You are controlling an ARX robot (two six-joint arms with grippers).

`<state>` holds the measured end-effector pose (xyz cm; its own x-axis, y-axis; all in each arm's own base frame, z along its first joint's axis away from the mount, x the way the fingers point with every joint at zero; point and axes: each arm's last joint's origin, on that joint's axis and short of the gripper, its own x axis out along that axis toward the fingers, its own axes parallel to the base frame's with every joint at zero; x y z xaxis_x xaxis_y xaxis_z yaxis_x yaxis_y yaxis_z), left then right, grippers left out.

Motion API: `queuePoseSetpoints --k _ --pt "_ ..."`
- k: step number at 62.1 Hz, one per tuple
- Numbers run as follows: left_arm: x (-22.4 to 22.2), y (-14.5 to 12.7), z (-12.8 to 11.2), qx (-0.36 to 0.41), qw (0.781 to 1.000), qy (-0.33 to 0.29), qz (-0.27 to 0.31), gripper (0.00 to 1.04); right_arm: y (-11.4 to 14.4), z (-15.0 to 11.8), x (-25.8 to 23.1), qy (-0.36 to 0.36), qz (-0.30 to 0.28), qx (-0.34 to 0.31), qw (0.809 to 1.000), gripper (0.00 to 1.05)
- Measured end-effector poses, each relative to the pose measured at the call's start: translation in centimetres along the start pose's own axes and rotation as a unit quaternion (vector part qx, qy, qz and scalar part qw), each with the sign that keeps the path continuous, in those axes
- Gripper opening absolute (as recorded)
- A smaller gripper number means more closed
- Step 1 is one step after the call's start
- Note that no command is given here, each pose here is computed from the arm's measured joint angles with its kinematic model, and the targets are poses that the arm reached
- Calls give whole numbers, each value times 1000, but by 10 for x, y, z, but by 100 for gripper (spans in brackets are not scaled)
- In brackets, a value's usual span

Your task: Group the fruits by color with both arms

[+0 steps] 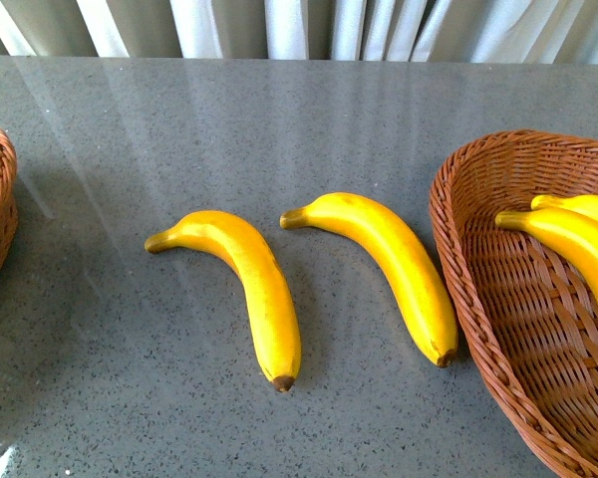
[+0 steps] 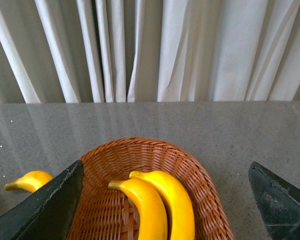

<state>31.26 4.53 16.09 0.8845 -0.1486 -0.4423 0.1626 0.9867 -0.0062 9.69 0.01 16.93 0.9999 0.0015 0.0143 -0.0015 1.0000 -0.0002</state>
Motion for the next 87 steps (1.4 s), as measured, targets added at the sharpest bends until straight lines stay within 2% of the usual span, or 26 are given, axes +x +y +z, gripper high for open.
queuePoseSetpoints --k 13,19,20,27,46,52,58,74,87 --pt "-44 -7 4 -30 998 -47 -17 95 0 0 0 0 0 0 1000 96" --pt "-61 -14 -4 -20 987 -146 66 80 0 0 0 0 0 0 1000 96" --pt "-70 -18 -8 -18 982 -173 80 75 0 0 0 0 -1 0 1000 96" --pt "-100 -34 -14 -12 972 -218 83 55 0 0 0 0 0 0 1000 96" --pt "-124 -54 -40 -15 972 -221 82 1 0 0 0 0 0 0 1000 96" --pt "-130 -61 -45 -19 970 -222 94 1 0 0 0 0 0 0 1000 96" --pt "-135 -69 -50 -15 972 -222 79 2 0 0 0 0 0 0 1000 96" --pt "-143 -72 -69 -15 972 -218 82 2 0 0 0 0 0 0 1000 96" --pt "-155 -74 -70 -15 970 -227 82 2 0 0 0 0 0 0 1000 96"
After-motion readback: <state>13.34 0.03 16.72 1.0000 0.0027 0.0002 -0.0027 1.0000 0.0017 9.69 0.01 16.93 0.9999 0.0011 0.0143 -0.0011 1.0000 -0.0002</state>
